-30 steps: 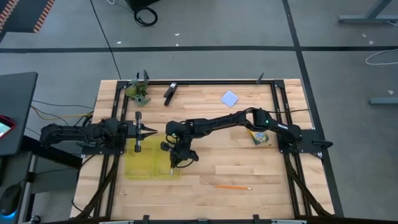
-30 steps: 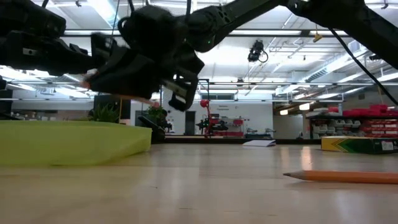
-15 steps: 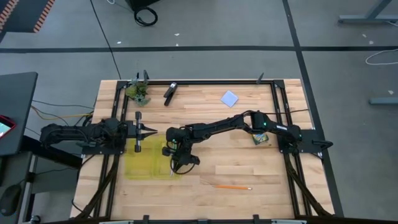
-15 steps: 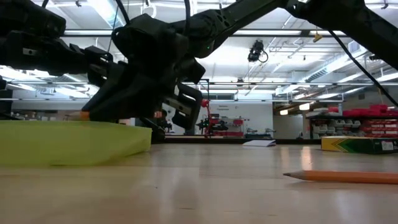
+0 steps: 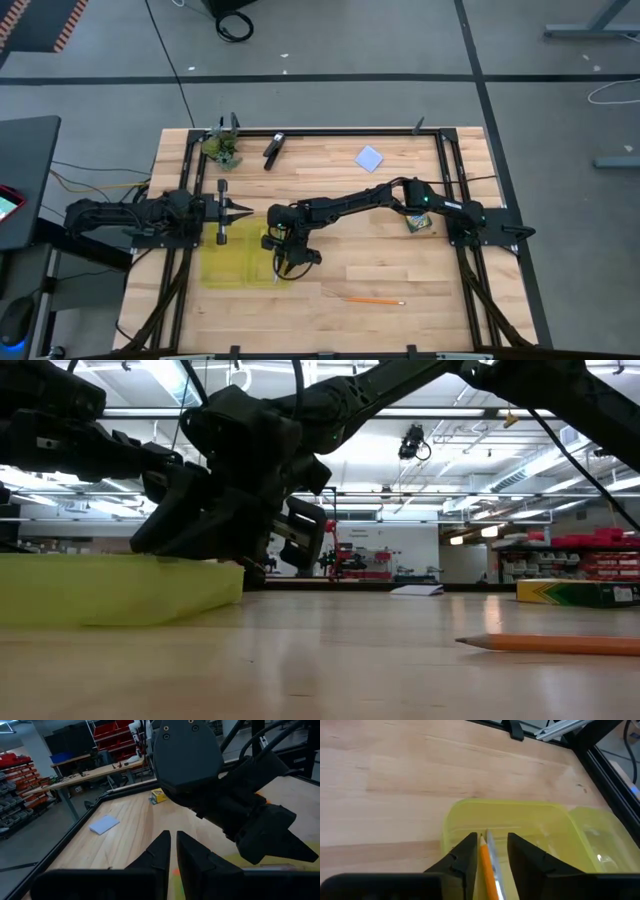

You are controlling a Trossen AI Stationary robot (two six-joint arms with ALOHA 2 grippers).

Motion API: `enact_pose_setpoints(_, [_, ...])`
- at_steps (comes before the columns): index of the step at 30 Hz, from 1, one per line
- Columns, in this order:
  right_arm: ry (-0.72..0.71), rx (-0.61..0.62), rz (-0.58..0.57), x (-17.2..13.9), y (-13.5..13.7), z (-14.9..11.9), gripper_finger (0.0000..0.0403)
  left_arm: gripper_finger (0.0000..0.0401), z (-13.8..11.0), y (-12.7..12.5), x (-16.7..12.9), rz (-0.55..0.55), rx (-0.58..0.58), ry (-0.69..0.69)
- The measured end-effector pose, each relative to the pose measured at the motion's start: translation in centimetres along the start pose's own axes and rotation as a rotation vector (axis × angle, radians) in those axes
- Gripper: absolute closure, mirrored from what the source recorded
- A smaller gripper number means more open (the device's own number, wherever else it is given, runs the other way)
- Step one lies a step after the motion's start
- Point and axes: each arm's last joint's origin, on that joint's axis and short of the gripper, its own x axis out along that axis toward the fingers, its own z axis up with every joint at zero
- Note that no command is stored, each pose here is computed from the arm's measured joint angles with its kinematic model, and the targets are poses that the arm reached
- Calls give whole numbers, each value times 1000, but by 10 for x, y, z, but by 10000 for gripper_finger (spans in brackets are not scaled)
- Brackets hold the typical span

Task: Pack school essentials
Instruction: Put the yellow crayon box into the yellow pencil box

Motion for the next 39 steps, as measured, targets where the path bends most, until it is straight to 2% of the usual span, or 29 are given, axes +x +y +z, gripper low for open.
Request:
enact_pose_setpoints(8, [50,32,-38,-3,-6,3,285,371,0,0,0,0,0,0])
enact_pose_setpoints(17, [120,62,-87,-9,-18,11,287,362,0,0,0,0,0,0])
enact_pose_setpoints(22, [182,117,-101,-20,-29,25,288,367,0,0,0,0,0,0])
enact_pose_setpoints(30, [369,207,-82,-20,-27,52,288,369,0,0,0,0,0,0])
enact_pose_setpoints(39, [430,319,-143,-35,-25,99,306,361,0,0,0,0,0,0])
